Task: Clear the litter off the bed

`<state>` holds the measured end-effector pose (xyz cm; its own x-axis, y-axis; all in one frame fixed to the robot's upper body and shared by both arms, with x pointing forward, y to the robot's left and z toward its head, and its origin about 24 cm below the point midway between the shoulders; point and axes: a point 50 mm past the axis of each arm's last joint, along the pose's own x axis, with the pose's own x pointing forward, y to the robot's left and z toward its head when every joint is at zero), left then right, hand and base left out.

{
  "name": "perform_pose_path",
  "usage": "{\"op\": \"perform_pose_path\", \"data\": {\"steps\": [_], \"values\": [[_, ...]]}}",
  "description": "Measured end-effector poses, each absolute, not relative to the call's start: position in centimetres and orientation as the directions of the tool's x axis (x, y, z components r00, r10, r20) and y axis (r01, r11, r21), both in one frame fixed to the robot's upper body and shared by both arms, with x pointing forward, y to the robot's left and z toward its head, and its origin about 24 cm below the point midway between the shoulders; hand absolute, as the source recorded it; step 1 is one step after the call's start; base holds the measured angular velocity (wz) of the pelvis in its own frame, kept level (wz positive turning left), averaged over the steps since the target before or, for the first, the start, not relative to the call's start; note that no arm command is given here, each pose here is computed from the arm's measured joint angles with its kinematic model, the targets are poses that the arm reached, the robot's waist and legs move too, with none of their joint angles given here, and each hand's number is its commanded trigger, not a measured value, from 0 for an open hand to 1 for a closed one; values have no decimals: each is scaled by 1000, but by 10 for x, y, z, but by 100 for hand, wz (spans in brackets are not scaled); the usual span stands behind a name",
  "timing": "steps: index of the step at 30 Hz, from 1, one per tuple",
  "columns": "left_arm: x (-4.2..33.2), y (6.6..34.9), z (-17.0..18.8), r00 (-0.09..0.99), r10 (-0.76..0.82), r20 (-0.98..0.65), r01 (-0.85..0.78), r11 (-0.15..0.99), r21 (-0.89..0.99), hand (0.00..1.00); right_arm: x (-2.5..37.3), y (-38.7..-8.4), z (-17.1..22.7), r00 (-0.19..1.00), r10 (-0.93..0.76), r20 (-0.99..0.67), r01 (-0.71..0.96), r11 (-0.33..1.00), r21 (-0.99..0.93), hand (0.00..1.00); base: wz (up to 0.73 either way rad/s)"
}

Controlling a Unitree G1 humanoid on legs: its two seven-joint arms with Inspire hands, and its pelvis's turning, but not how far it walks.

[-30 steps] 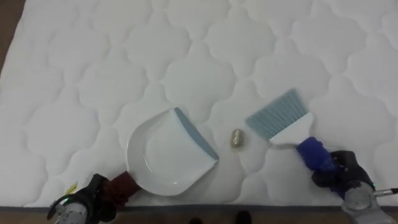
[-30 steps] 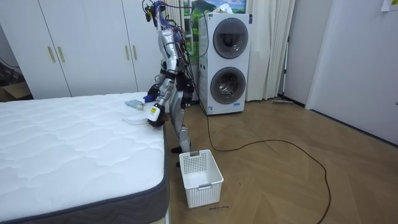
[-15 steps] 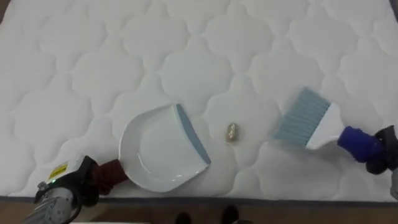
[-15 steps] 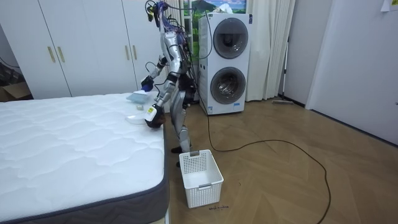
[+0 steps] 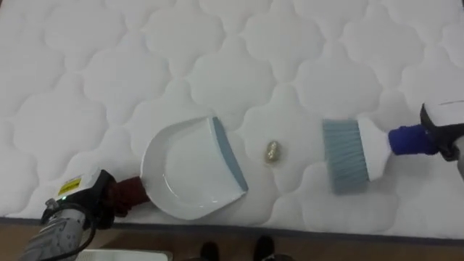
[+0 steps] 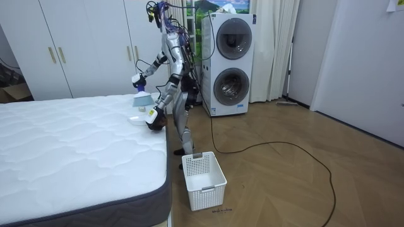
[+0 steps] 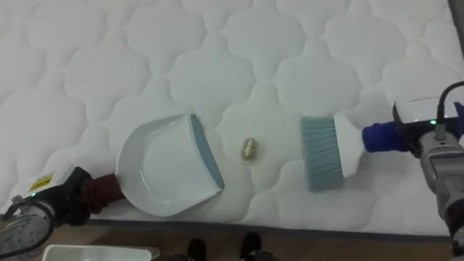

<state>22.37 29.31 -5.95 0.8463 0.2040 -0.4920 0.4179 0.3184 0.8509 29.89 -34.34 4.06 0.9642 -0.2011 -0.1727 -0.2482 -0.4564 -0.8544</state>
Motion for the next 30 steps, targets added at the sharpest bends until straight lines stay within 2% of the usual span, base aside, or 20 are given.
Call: {"op": "perform_pose_path", "data": {"steps": [12,20,30], "values": [[227,295,-56,852,202,-482,411,312,857,100,314,-317,52,990,-56,-128,-137,-566,-813,100,-1],[225,293,-58,846,196,-495,427,305,851,100,314,-308,47,988,-32,-149,-141,-556,-819,100,0],[226,289,-61,830,174,-530,464,312,829,100,299,-302,21,977,-37,-212,-202,-500,-842,100,1]]}}
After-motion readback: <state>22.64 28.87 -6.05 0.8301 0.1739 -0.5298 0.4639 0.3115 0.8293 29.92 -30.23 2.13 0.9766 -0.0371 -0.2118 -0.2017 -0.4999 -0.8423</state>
